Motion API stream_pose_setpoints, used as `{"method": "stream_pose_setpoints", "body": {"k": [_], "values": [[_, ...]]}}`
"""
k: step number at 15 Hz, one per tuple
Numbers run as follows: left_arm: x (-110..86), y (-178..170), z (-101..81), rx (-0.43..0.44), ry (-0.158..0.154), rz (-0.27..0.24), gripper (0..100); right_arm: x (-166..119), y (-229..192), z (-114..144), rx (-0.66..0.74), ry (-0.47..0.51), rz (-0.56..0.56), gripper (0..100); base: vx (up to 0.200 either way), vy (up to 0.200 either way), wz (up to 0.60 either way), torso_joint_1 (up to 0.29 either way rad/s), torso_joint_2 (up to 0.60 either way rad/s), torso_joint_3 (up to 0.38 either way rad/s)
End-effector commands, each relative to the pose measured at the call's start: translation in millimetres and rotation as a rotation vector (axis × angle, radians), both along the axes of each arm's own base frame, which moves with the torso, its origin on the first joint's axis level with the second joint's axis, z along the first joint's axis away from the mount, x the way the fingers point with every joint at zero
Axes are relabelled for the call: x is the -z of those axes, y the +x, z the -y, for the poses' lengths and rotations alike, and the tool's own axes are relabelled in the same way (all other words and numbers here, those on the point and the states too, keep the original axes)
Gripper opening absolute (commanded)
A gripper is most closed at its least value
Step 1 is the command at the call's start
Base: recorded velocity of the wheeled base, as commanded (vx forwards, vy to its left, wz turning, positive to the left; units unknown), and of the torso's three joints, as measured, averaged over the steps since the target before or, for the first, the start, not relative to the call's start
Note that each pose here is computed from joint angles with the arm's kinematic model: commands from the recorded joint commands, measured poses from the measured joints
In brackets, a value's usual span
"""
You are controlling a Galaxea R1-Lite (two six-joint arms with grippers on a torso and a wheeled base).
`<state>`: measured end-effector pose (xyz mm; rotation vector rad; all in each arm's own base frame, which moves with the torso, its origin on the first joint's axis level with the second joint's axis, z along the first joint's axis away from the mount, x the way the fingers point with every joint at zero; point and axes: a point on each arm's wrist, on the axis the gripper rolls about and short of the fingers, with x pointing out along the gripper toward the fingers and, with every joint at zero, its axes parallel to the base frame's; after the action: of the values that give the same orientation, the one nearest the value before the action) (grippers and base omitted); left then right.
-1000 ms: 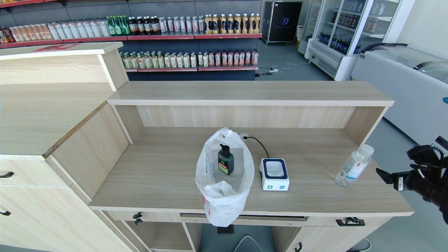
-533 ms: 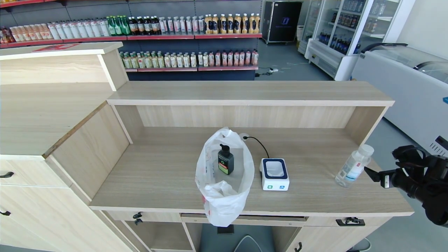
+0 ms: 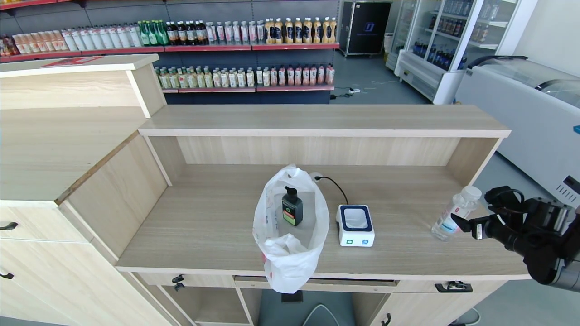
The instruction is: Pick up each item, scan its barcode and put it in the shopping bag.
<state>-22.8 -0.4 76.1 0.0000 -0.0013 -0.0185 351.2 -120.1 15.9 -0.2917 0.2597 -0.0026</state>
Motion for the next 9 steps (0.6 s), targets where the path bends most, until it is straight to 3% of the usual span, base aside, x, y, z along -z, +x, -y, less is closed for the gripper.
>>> {"method": "stream_pose_setpoints", "body": {"k": [1,9], "values": [[0.0,0.0,0.0,0.0,0.0,0.0,100,3.7,3.3,-4.5,-0.016,0.002,-0.005,100,0.0,0.0,0.0,0.0,0.0,0.0],[0.0,0.0,0.0,0.0,0.0,0.0,100,14.1,33.3,-13.7,-0.068,-0.007,0.026,100,0.0,0.0,0.0,0.0,0.0,0.0]]}}
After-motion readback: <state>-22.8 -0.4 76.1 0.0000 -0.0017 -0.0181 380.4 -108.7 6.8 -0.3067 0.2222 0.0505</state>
